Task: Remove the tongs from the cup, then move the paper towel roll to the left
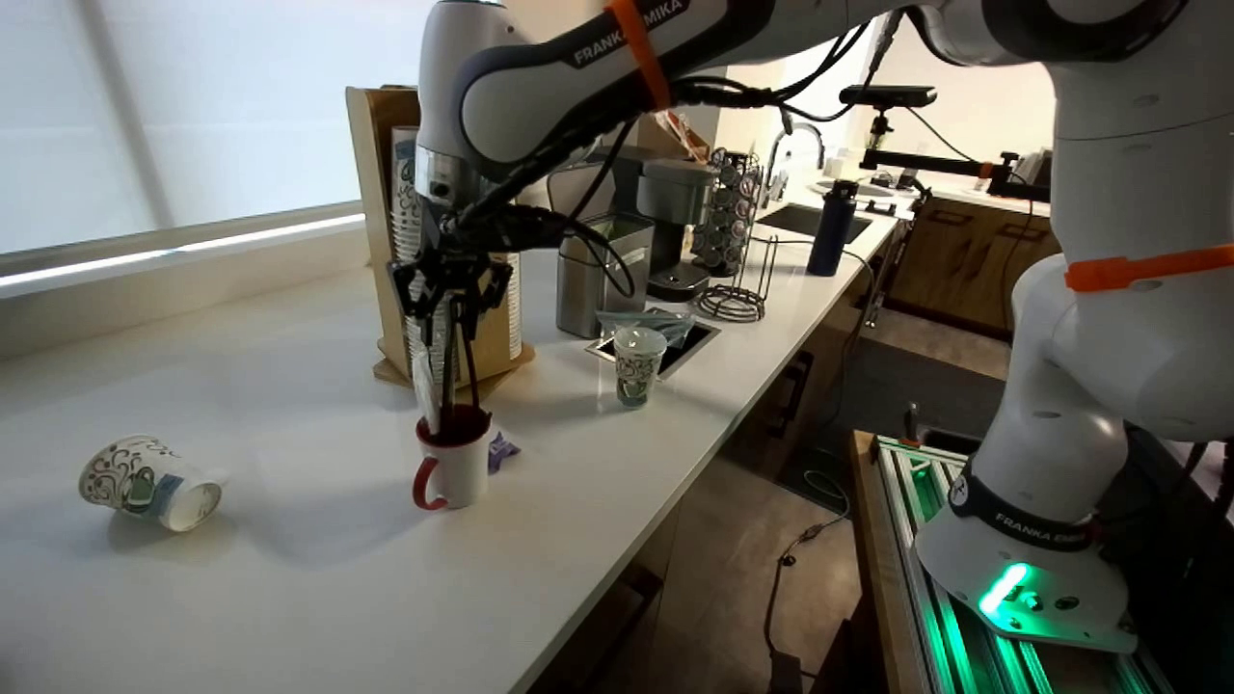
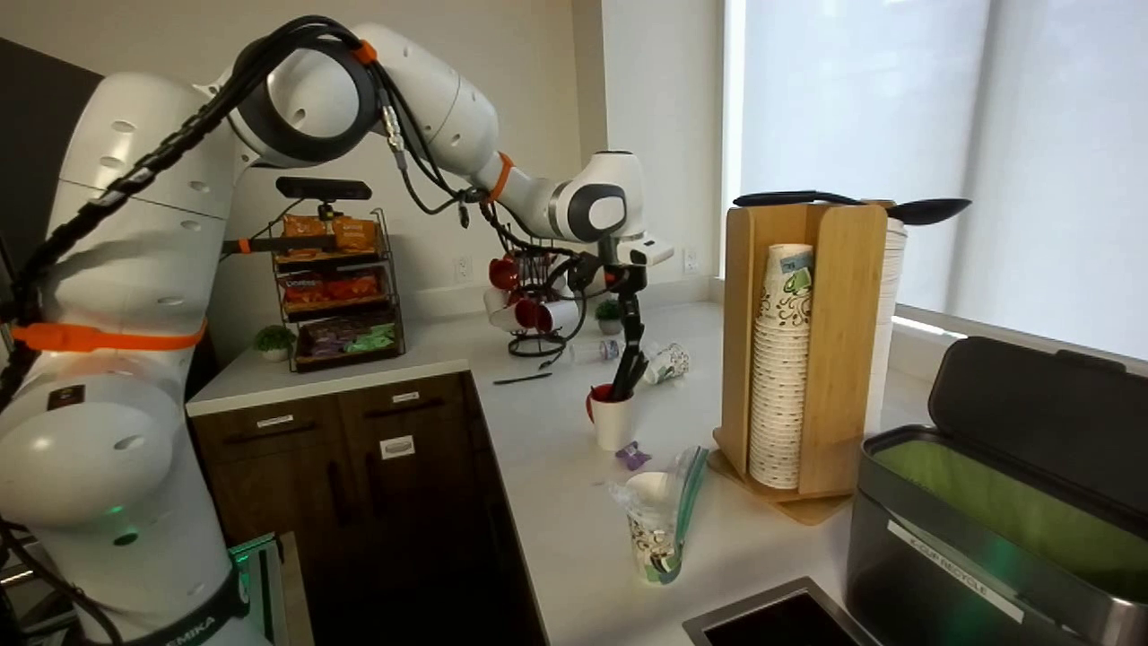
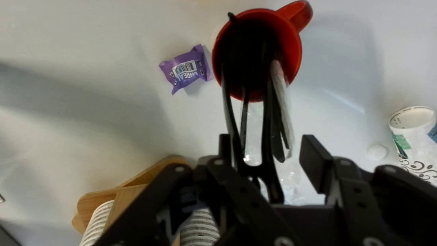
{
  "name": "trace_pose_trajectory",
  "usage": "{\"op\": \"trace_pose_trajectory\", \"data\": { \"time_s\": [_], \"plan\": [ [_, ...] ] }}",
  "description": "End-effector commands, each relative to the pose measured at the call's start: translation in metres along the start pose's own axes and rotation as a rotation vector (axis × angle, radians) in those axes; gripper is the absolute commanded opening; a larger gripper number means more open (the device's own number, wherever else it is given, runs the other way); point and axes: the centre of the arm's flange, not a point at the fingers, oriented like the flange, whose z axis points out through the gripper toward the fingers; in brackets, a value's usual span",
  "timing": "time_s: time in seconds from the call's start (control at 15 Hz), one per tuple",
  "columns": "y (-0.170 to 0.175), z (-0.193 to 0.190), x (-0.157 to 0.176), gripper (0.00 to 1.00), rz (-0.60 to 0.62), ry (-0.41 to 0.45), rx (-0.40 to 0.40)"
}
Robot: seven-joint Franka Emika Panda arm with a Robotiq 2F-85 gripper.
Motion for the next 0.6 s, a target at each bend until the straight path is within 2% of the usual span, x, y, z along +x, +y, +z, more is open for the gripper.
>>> {"op": "trace_pose_trajectory", "data": {
  "time_s": [0.0,0.2,0.53],
  "plan": [
    [-0.004,0.004,0.002,0.23,0.011,0.001,-0.004],
    [-0.002,-0.002,0.000,0.05,0.006,0.005,-0.019],
    [-0.001,-0.041,-0.018,0.07,-0.048,0.084,-0.060]
  ]
}}
